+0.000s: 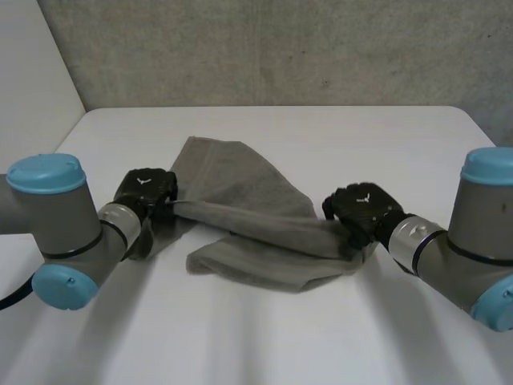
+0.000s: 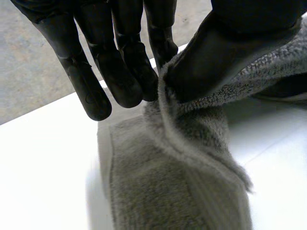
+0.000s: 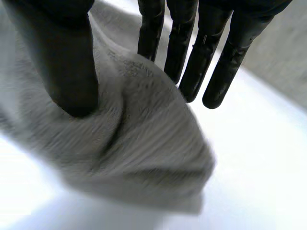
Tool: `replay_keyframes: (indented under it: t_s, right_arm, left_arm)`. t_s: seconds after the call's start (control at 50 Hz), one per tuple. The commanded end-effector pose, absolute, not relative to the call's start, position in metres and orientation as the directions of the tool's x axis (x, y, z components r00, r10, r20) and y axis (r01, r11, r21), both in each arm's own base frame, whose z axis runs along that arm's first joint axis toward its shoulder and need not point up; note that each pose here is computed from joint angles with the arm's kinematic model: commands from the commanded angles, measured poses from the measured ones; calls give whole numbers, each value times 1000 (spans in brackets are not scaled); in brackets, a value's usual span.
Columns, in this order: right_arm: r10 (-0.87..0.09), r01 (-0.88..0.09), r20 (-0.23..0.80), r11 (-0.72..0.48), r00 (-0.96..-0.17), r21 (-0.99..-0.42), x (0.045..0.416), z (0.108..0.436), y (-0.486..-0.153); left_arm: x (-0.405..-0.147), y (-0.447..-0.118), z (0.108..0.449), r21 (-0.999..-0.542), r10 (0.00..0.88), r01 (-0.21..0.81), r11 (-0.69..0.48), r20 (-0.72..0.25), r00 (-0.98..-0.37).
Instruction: Fold the towel.
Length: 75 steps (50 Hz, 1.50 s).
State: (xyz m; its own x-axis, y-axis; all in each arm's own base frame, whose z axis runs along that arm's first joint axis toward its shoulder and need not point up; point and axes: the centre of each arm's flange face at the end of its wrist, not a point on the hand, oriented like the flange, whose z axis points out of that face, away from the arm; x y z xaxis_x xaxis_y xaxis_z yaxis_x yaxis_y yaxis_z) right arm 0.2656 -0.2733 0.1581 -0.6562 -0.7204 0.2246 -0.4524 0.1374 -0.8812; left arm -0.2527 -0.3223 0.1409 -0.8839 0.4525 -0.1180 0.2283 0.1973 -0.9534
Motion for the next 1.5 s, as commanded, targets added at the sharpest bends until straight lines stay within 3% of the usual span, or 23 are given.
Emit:
replay_keyframes:
  t_s: [0.02, 0.12, 0.36, 0.78, 0.9, 0.96, 1.0, 1.02, 1.08, 1.1, 1.12, 1.14, 1.16, 1.18, 1.2, 1.22, 1.24, 1.28, 1.36, 1.4, 1.44, 1.46, 1.5]
  right_arm:
    - [-721, -440, 127, 264, -682, -858, 261, 161, -277]
    - [-679, -379, 77, 307, -730, -873, 250, 168, -290]
    - [-747, -376, -19, 357, -665, -855, 247, 184, -286]
    - [-764, -399, 39, 292, -644, -869, 252, 146, -305]
    - [-751, -364, 106, 187, -652, -912, 257, 175, -328]
    - [-732, -329, 189, 51, -654, -943, 267, 210, -348]
    - [-684, -259, 276, -131, -675, -957, 279, 257, -368]
    - [-683, -258, 277, -132, -676, -957, 279, 258, -368]
    - [-593, -166, 352, -346, -724, -924, 289, 313, -382]
    - [-527, -114, 378, -464, -761, -878, 291, 345, -386]
    - [-527, -114, 378, -465, -762, -878, 291, 345, -386]
    - [-464, -72, 386, -563, -797, -824, 289, 374, -387]
    - [-406, -40, 388, -646, -827, -762, 286, 400, -384]
    - [-406, -40, 388, -647, -827, -761, 286, 400, -384]
    - [-358, -16, 381, -711, -853, -703, 284, 420, -380]
    - [-357, -16, 381, -712, -853, -702, 283, 421, -380]
    - [-325, -3, 376, -753, -868, -659, 281, 433, -377]
    - [-315, 3, 371, -766, -874, -643, 281, 436, -375]
    - [-342, -22, 383, -721, -858, -692, 281, 414, -370]
    - [-360, -30, 385, -696, -850, -717, 281, 401, -368]
    - [-379, -43, 382, -661, -843, -749, 279, 386, -366]
    - [-401, -57, 381, -624, -833, -780, 277, 371, -364]
    - [-430, -69, 381, -585, -818, -808, 275, 355, -359]
  left_arm:
    - [-245, -330, 141, -956, 431, 221, 194, -119, -894]
    - [-243, -333, 142, -959, 421, 215, 182, -122, -899]
    - [-239, -336, 153, -965, 409, 207, 160, -126, -904]
    - [-240, -334, 151, -965, 422, 211, 158, -127, -898]
    - [-249, -353, 175, -977, 444, 206, 53, -162, -881]
    - [-259, -371, 197, -978, 466, 201, -49, -200, -862]
    - [-264, -384, 216, -974, 470, 186, -125, -224, -854]
    - [-269, -396, 240, -963, 464, 163, -213, -246, -851]
    - [-273, -406, 276, -936, 439, 132, -327, -274, -856]
    - [-275, -413, 308, -901, 411, 99, -422, -287, -865]
    - [-275, -416, 343, -848, 374, 66, -525, -299, -878]
    - [-275, -416, 343, -848, 374, 65, -526, -299, -878]
    - [-275, -415, 377, -780, 335, 34, -624, -307, -891]
    - [-274, -412, 405, -716, 308, 5, -698, -306, -901]
    - [-274, -412, 406, -716, 307, 5, -698, -306, -901]
    - [-273, -407, 426, -669, 298, -24, -743, -298, -907]
    - [-273, -407, 426, -668, 298, -24, -743, -298, -907]
    - [-269, -398, 448, -631, 320, -82, -771, -274, -907]
    - [-269, -397, 440, -668, 369, -121, -734, -243, -897]
    - [-267, -404, 400, -763, 410, -112, -637, -212, -887]
    - [-262, -410, 371, -816, 424, -84, -572, -207, -882]
    - [-262, -410, 370, -817, 424, -83, -571, -206, -882]
    - [-250, -409, 312, -902, 480, -28, -431, -203, -854]
